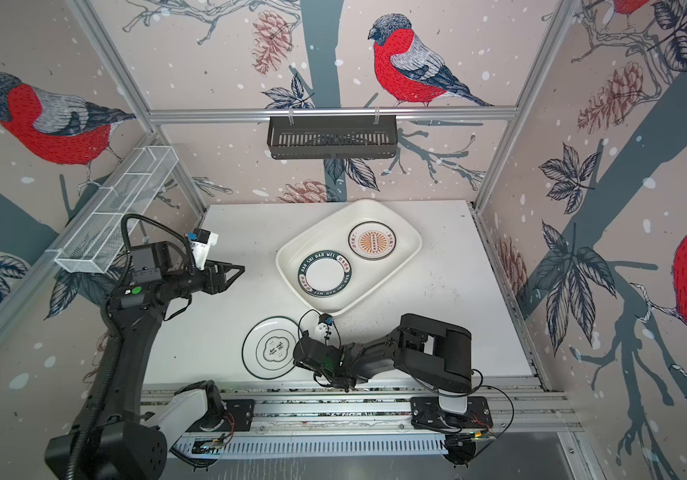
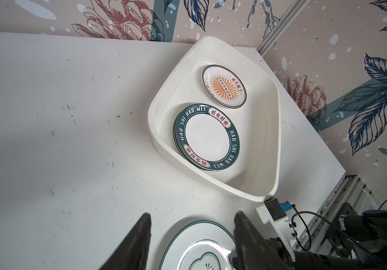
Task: Place the plates into the plastic bin on the countertop
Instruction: 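Close the right gripper on the white plate's rim and tilt it up, then lift the white plate over the bin with the right gripper, then lower the white plate into the bin against the sunburst plates with the right gripper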
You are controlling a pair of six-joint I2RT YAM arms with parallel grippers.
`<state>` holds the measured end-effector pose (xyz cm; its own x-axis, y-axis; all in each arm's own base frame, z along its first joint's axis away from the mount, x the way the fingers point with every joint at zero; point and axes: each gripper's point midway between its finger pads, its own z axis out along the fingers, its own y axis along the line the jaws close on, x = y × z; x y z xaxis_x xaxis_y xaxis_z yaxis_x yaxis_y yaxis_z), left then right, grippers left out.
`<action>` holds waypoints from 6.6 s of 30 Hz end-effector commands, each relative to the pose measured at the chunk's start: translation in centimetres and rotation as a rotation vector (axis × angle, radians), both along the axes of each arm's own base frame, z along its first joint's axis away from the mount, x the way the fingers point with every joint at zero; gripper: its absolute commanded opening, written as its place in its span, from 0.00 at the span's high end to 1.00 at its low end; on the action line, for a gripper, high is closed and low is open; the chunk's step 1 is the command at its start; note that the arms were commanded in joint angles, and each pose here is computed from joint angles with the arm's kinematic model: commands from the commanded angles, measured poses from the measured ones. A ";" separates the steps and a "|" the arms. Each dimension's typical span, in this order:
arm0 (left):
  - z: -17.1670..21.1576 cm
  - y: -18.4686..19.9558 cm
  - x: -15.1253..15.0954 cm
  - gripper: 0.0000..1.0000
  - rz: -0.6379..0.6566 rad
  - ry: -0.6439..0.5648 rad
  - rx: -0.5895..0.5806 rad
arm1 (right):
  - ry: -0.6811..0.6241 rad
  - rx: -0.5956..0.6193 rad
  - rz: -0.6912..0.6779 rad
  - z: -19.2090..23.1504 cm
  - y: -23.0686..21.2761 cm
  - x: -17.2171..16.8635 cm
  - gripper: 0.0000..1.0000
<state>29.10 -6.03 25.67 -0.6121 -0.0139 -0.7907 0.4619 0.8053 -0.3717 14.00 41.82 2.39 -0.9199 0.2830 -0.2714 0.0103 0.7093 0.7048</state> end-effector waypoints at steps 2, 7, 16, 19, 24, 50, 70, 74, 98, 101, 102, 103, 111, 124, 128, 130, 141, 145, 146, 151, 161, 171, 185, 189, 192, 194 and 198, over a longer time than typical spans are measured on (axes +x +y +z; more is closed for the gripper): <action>0.8 0.3 0.6 0.42 0.016 -0.040 0.001 | 0.001 -0.026 -0.001 -0.5 -0.2 0.2 0.82; 0.9 0.1 0.6 0.43 0.013 -0.038 -0.013 | -0.009 -0.023 -0.004 -0.3 0.1 0.1 0.86; 0.4 0.1 0.5 0.42 0.024 -0.021 -0.027 | -0.015 0.038 -0.029 0.4 -0.4 -0.2 0.95; 0.3 0.2 0.5 0.42 0.027 -0.019 -0.028 | -0.012 0.062 -0.037 0.4 -0.7 -0.3 0.97; 0.5 0.2 0.7 0.42 0.031 -0.024 -0.029 | -0.037 0.096 -0.034 1.4 -0.5 -0.3 0.98; 3.4 0.6 1.3 0.42 0.075 -0.081 -0.045 | -0.127 0.197 0.117 7.8 1.9 -1.8 0.99; 10.1 0.3 1.8 0.42 0.081 -0.213 -0.098 | -0.259 0.225 0.070 19.4 -5.0 10.2 0.98; 10.7 0.1 2.2 0.41 0.052 -0.223 -0.094 | -0.310 0.213 -0.017 21.3 -9.1 15.4 0.98; 9.4 -1.2 3.8 0.41 -0.068 -0.171 -0.121 | -0.216 0.192 -0.364 14.1 -23.7 33.6 0.99; 9.0 -1.2 4.0 0.41 -0.069 -0.160 -0.124 | -0.201 0.185 -0.377 13.4 -24.2 34.7 0.99; 8.8 -1.2 4.2 0.41 -0.070 -0.153 -0.127 | -0.191 0.180 -0.382 13.0 -24.4 35.1 0.99; 8.7 -1.2 4.3 0.41 -0.070 -0.151 -0.131 | -0.180 0.178 -0.389 12.6 -24.6 35.3 0.99; 8.5 -1.1 4.9 0.41 -0.075 -0.140 -0.144 | -0.149 0.153 -0.437 11.2 -25.9 36.3 0.99; 8.4 -1.5 5.1 0.40 -0.083 -0.136 -0.147 | -0.084 0.074 -0.484 9.1 -27.5 36.5 0.98; 8.4 -1.7 5.2 0.40 -0.087 -0.135 -0.149 | -0.071 0.065 -0.492 8.8 -28.0 36.7 0.98; 8.4 -1.8 5.2 0.40 -0.088 -0.136 -0.151 | -0.063 0.058 -0.493 8.5 -28.2 36.8 0.98; 8.4 -2.0 5.4 0.40 -0.091 -0.137 -0.150 | -0.030 0.030 -0.476 6.9 -28.3 37.4 0.97; 8.3 -2.0 5.5 0.40 -0.089 -0.134 -0.148 | -0.024 0.025 -0.477 6.6 -28.5 37.5 0.97; 8.2 -2.0 5.5 0.40 -0.089 -0.132 -0.147 | -0.024 0.025 -0.477 6.6 -28.5 37.6 0.97; 8.2 -2.0 5.6 0.40 -0.089 -0.134 -0.146 | -0.006 0.007 -0.479 5.9 -28.7 37.5 0.97; 8.3 -2.0 5.5 0.40 -0.090 -0.138 -0.139 | 0.016 -0.009 -0.476 4.9 -28.9 37.3 0.95; 8.4 -2.1 5.5 0.40 -0.089 -0.140 -0.136 | 0.034 -0.016 -0.484 4.1 -29.2 36.9 0.91; 8.5 -2.1 5.5 0.40 -0.088 -0.141 -0.134 | 0.043 -0.022 -0.501 3.7 -29.7 36.5 0.84; 8.5 -2.1 5.6 0.40 -0.086 -0.143 -0.134 | 0.045 -0.022 -0.507 3.6 -29.9 36.5 0.84; 8.6 -2.1 5.6 0.40 -0.085 -0.144 -0.134 | 0.046 -0.026 -0.510 3.5 -30.0 36.5 0.82; 8.7 -2.1 5.6 0.40 -0.085 -0.146 -0.134 | 0.049 -0.028 -0.513 3.5 -30.2 36.5 0.81; 8.7 -2.1 5.6 0.40 -0.084 -0.148 -0.133 | 0.052 -0.035 -0.520 3.5 -30.4 36.5 0.78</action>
<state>34.63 -8.01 33.53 -0.5262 -0.0881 -0.8458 0.5603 0.7123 -0.4228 50.90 12.26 6.33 -0.6818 0.6867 -0.2521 0.3648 0.6179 0.6965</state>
